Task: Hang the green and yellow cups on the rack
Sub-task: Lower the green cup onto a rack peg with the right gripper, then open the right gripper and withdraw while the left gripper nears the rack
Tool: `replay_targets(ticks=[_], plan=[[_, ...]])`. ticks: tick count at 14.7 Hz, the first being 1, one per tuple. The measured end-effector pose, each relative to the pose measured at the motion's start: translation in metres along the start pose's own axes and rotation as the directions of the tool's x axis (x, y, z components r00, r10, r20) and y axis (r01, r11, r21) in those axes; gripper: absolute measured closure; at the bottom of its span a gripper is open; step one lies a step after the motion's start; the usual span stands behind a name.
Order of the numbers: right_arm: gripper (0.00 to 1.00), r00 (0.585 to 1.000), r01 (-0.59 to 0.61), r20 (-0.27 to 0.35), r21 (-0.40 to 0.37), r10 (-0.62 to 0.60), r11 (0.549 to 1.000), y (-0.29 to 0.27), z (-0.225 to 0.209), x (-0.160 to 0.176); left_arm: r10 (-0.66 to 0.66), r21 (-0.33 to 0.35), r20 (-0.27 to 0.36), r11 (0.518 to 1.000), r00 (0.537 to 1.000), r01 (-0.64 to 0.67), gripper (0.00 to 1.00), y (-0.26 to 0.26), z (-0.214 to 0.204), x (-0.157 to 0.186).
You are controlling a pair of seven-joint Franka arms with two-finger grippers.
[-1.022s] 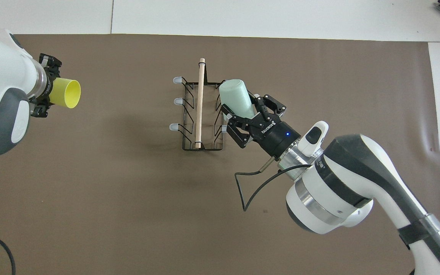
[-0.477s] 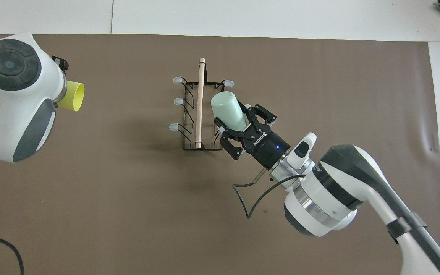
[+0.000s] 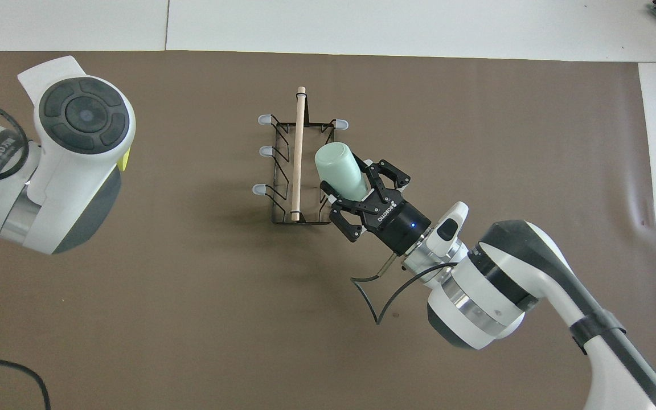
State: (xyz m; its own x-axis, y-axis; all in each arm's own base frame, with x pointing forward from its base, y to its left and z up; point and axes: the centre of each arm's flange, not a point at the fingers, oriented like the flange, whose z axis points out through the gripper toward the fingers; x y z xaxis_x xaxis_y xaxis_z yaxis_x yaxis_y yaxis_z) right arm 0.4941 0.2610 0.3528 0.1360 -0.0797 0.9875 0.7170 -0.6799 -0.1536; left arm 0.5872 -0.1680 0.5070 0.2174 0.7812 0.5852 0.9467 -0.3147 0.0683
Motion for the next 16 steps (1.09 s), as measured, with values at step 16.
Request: replay_targets(ticks=[16], plan=[[0.3,1.0,-0.023,-0.003,0.036,0.023,0.999,-0.011,0.008,-0.041,0.03,0.018,-0.229,1.0,0.973,-0.026,0.37,-0.027,-0.061,-0.066]])
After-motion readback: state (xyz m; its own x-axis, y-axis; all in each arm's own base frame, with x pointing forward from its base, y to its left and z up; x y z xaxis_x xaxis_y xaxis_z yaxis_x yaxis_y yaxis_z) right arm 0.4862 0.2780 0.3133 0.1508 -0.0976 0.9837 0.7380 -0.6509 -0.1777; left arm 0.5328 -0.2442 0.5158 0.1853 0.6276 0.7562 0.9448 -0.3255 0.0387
